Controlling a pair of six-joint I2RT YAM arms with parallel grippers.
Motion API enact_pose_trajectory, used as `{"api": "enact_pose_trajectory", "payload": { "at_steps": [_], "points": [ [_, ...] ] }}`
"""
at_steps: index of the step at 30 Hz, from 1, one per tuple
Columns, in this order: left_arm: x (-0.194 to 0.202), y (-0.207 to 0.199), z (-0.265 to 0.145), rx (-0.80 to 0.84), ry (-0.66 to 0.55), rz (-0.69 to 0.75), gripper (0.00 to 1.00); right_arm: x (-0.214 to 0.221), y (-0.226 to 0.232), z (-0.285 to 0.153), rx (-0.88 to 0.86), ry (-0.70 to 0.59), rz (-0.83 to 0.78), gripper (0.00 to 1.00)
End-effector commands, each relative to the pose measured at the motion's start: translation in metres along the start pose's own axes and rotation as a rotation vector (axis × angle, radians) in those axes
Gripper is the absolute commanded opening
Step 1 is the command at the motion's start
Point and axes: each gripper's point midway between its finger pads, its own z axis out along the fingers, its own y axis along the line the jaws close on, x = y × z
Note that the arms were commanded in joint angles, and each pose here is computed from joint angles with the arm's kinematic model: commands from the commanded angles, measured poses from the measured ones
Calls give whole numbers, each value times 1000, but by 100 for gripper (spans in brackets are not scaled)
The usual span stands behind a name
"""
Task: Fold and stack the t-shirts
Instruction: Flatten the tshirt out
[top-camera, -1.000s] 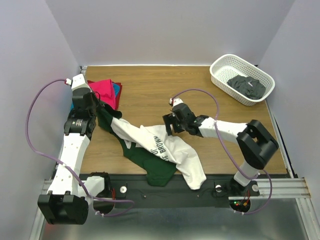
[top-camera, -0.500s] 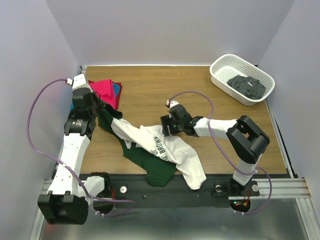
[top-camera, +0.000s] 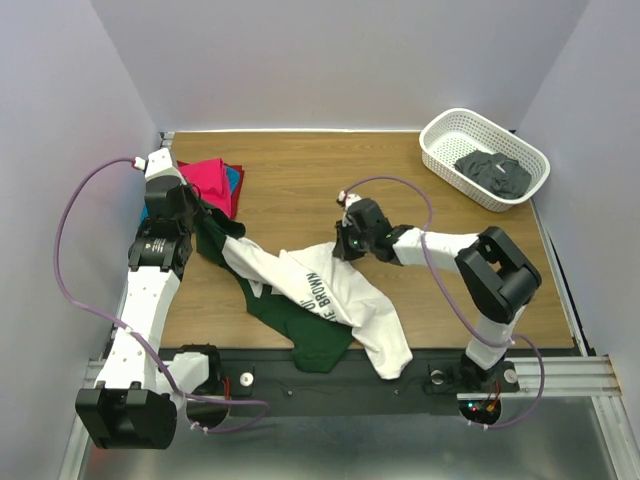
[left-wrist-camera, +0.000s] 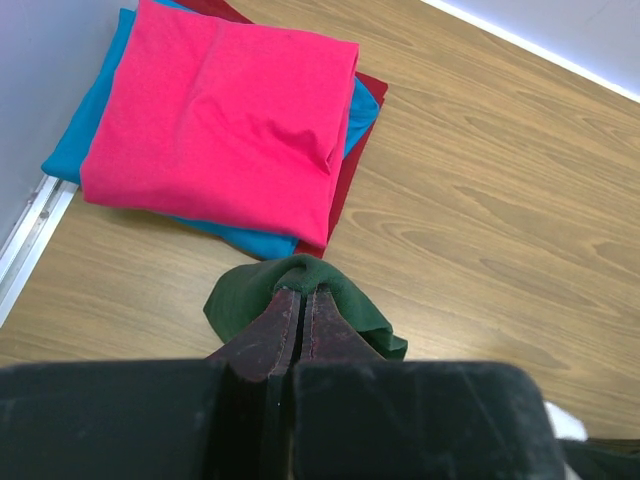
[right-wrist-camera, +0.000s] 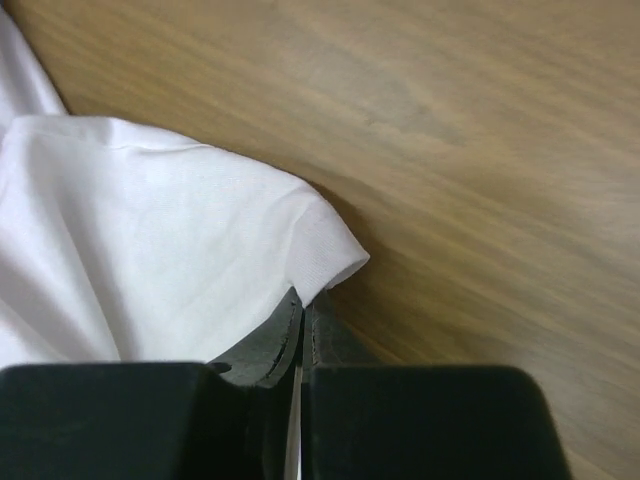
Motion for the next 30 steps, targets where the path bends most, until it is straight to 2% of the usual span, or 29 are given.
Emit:
{"api": "enact_pose_trajectory", "payload": {
  "at_steps": [1,4,10,12,18,22,25,28,29,30],
  "points": [
    [-19,1,-7,2,-80,-4,0,-81,-15,-46,7,-236,6,0],
    [-22,2,-8,-2,-90,-8,0,-110,-33,-100,112,-381,-26,0],
    [-18,-1,-7,16,-80,-3,0,-98,-60,-142,257,-433,-47,0],
    [-15,-4,-4,30,-64,1,0,-72,-77,-139,327,-370,-33,0],
    [5,-11,9,66,23,28,0,-6,-97,-107,354,-186,18,0],
    [7,-8,11,50,29,28,0,22,-97,-95,327,-106,54,0],
    [7,-9,11,51,30,28,0,25,-92,-93,300,-93,62,1],
    [8,-8,12,49,32,29,0,21,-92,-90,306,-96,68,20],
    [8,-8,12,49,31,28,0,14,-88,-89,292,-105,67,39],
    [9,-8,12,50,34,29,0,12,-87,-87,288,-102,69,50]
  ]
}}
